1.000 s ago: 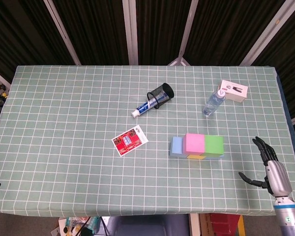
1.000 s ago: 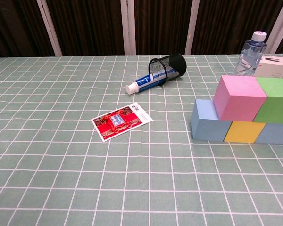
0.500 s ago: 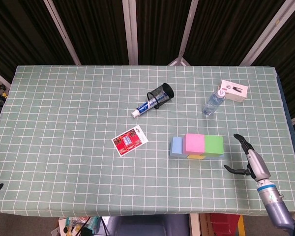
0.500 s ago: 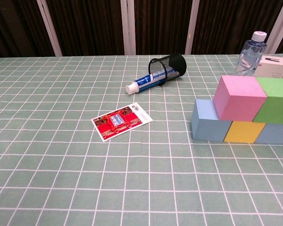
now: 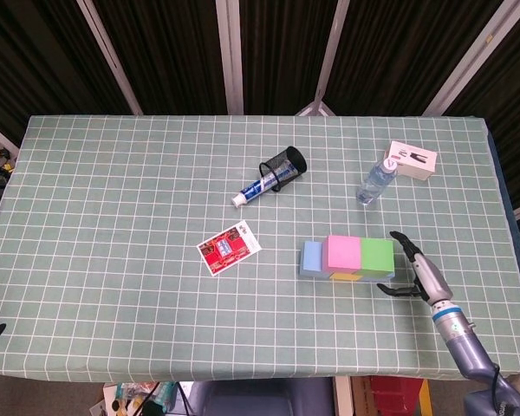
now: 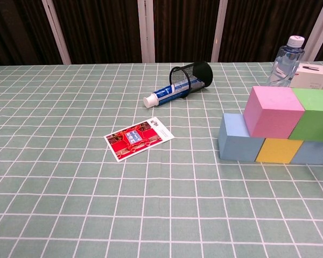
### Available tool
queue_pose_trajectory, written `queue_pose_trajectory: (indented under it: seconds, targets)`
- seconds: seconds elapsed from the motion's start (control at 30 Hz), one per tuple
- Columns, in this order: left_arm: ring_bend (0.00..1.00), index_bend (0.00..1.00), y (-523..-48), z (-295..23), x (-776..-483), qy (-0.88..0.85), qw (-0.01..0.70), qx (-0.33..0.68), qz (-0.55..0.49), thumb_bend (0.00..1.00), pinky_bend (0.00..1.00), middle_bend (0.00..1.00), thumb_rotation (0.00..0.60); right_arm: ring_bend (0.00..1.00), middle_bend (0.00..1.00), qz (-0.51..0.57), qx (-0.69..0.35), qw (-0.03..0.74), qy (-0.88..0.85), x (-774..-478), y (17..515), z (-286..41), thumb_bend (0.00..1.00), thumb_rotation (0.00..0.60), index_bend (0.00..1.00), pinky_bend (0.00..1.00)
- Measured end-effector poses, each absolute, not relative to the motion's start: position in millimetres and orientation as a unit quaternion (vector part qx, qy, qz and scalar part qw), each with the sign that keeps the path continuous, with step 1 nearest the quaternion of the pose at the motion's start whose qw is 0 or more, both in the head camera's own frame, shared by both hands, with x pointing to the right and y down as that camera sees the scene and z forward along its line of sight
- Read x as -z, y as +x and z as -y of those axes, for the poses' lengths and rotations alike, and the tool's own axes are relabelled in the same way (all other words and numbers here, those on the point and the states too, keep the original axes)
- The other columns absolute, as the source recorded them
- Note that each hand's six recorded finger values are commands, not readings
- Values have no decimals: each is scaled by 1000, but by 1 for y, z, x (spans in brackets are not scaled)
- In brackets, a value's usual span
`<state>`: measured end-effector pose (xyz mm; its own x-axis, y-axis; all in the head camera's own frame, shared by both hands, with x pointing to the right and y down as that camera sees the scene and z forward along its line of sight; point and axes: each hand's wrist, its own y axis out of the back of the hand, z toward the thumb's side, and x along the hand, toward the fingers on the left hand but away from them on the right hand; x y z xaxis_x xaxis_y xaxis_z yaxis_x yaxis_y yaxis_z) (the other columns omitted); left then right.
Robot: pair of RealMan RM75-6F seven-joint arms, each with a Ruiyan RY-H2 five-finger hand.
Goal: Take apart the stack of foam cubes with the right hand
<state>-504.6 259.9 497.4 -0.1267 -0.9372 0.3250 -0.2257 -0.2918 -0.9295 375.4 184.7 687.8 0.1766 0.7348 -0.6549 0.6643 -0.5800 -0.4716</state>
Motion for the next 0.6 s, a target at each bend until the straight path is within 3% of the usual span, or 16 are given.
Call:
queue_pose_trajectory:
  seconds: [0.2, 0.3, 0.6]
  targets:
    - [0, 168, -506, -261, -496, -578, 317, 558, -504, 183, 0, 0, 600, 31, 10, 449, -440, 39, -777, -695, 367, -182, 210, 600, 50, 0]
    - [0, 168, -508, -261, -494, -576, 316, 557, -508, 183, 0, 0, 600, 31, 68, 448, -439, 43, -778, -699, 363, -181, 210, 600, 67, 0]
    - [0, 168, -508, -261, -494, -577, 317, 558, -506, 184, 0, 0, 600, 93, 278, 447, -454, 61, -768, -712, 359, -175, 210, 600, 272, 0]
